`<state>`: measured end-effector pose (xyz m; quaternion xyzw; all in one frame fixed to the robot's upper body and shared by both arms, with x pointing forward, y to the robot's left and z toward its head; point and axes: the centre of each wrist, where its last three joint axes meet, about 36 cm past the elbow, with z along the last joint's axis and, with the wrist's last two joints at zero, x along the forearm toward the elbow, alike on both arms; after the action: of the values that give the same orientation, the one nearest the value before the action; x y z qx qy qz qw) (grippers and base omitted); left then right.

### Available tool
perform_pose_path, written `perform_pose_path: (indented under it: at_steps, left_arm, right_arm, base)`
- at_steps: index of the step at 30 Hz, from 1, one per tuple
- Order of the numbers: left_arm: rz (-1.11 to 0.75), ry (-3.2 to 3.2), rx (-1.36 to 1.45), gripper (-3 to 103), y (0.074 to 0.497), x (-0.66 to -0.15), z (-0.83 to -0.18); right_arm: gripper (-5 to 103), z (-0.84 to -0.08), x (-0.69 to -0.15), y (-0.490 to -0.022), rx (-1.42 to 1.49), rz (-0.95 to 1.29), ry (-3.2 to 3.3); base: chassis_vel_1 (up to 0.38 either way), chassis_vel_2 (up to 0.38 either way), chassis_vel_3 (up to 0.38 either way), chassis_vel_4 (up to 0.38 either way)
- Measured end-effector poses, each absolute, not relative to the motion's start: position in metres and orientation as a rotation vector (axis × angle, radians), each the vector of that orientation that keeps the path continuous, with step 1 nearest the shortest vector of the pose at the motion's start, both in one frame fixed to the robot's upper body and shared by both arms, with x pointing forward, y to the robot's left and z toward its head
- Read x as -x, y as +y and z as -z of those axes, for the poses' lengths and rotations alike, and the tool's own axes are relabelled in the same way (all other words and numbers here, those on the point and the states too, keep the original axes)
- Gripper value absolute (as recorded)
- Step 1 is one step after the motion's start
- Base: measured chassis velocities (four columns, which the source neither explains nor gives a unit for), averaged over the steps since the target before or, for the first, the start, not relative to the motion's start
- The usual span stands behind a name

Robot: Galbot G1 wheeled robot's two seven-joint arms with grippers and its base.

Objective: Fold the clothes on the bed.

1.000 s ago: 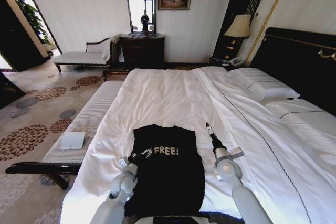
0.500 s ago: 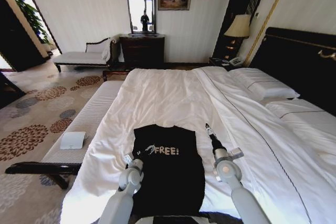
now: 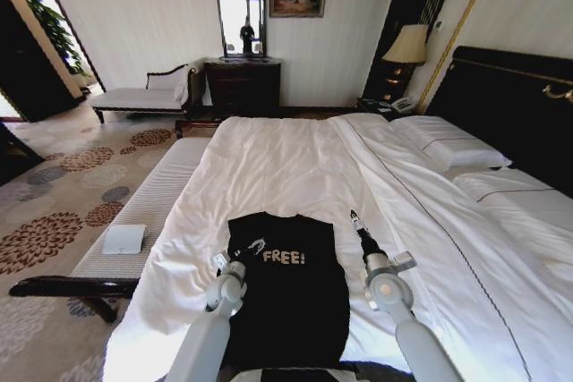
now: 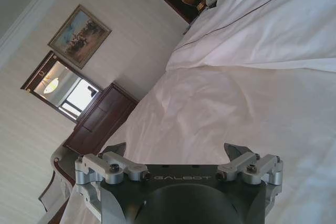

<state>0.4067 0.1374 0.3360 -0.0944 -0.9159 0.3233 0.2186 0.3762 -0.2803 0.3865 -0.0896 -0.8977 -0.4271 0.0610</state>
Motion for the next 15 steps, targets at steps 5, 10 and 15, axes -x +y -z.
perform_pose_path:
  at_steps: [5, 10, 15]
  left_arm:
    - [-0.814, -2.532, 0.315, 100, 0.121, -0.381, -0.325]
    - [-0.809, -2.539, 0.282, 100, 0.126, -0.382, -0.325]
    - [-0.714, -2.631, 0.194, 100, 0.124, -0.402, -0.338]
  right_arm:
    - [100, -0.387, -0.374, -0.283, 0.274, 1.278, -2.720]
    - [100, -0.389, -0.376, -0.286, 0.266, 1.275, -2.726]
    - [100, -0.383, -0.377, -0.282, 0.263, 1.281, -2.710]
  base:
    - [0.000, 0.000, 0.000, 0.000]
    - [0.000, 0.000, 0.000, 0.000]
    - [0.000, 0.000, 0.000, 0.000]
